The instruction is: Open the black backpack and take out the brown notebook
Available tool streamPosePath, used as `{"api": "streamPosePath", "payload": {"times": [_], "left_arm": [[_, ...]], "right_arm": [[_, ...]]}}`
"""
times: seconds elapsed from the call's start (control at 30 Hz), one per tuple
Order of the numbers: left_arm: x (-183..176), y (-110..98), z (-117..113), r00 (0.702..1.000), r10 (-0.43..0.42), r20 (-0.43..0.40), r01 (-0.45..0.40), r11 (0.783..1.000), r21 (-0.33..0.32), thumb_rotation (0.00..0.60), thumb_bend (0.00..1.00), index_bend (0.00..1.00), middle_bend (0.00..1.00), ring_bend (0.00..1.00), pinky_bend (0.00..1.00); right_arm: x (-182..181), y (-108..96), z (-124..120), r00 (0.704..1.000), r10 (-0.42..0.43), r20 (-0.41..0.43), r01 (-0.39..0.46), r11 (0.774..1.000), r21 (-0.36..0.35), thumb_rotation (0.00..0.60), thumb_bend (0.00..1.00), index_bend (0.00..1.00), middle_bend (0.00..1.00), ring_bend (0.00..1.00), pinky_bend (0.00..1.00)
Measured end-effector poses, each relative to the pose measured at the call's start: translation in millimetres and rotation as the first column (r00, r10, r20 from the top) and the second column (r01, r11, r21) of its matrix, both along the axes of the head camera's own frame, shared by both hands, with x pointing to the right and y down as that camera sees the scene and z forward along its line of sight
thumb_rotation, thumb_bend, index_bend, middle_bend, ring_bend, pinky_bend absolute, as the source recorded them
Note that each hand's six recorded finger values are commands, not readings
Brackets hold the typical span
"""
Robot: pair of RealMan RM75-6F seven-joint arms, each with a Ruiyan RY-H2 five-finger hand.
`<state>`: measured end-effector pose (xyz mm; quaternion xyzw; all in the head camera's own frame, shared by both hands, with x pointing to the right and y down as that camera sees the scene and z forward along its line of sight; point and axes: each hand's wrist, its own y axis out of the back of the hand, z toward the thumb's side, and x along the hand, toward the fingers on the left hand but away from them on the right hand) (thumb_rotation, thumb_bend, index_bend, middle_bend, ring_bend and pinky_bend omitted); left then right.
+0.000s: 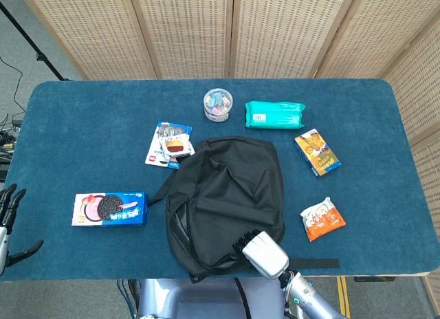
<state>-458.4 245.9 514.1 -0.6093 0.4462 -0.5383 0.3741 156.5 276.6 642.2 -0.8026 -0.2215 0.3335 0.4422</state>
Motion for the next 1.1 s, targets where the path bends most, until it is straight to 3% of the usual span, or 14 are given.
{"api": "streamPosePath", "payload": {"times": [0.17, 0.37, 0.63, 0.73, 0.83, 1.0, 1.1], "left_arm": [[4.3, 1.2, 6.1, 1.000, 0.018, 0.011, -0.018, 1.000, -0.018, 0.600, 0.00, 0.00, 0.00, 0.00, 0.00], [17.1, 3.0, 13.8, 0.998, 0.065, -0.001, -0.065, 0.997, -0.036, 0.600, 0.00, 0.00, 0.00, 0.00, 0.00], [48.1, -2.3, 27.3, 0.973, 0.216, -0.078, -0.220, 0.974, -0.054, 0.600, 0.00, 0.00, 0.00, 0.00, 0.00], [64.2, -7.3, 34.0, 0.947, 0.298, -0.121, -0.306, 0.950, -0.058, 0.600, 0.00, 0.01, 0.00, 0.00, 0.00], [86.1, -10.2, 39.3, 0.905, 0.389, -0.171, -0.402, 0.915, -0.043, 0.600, 0.00, 0.10, 0.00, 0.00, 0.00], [127.5, -11.1, 54.7, 0.788, 0.541, -0.294, -0.565, 0.825, 0.003, 0.600, 0.00, 0.18, 0.00, 0.00, 0.05], [151.1, -12.7, 67.5, 0.731, 0.590, -0.344, -0.623, 0.782, 0.016, 0.600, 0.00, 0.21, 0.00, 0.00, 0.06]], "right_arm": [[-7.8, -15.3, 0.6, 0.999, 0.038, 0.035, -0.038, 0.999, 0.007, 0.600, 0.64, 0.58, 0.65, 0.58, 0.62], [-20.3, -49.3, -7.2, 0.988, 0.126, 0.088, -0.126, 0.992, -0.007, 0.600, 0.67, 0.59, 0.66, 0.58, 0.62], [-29.2, -94.7, -16.8, 0.950, 0.291, 0.111, -0.283, 0.956, -0.081, 0.600, 0.70, 0.61, 0.66, 0.59, 0.62], [-28.7, -107.9, -16.0, 0.926, 0.363, 0.098, -0.350, 0.928, -0.131, 0.600, 0.72, 0.61, 0.66, 0.59, 0.62], [-25.6, -120.9, -11.2, 0.890, 0.450, 0.071, -0.429, 0.881, -0.198, 0.600, 0.72, 0.61, 0.66, 0.59, 0.62], [-24.2, -131.6, -3.0, 0.830, 0.558, 0.007, -0.522, 0.781, -0.344, 0.600, 0.72, 0.61, 0.66, 0.59, 0.62], [-30.4, -137.0, -6.9, 0.814, 0.580, -0.005, -0.534, 0.746, -0.399, 0.600, 0.72, 0.61, 0.66, 0.59, 0.62]]}}
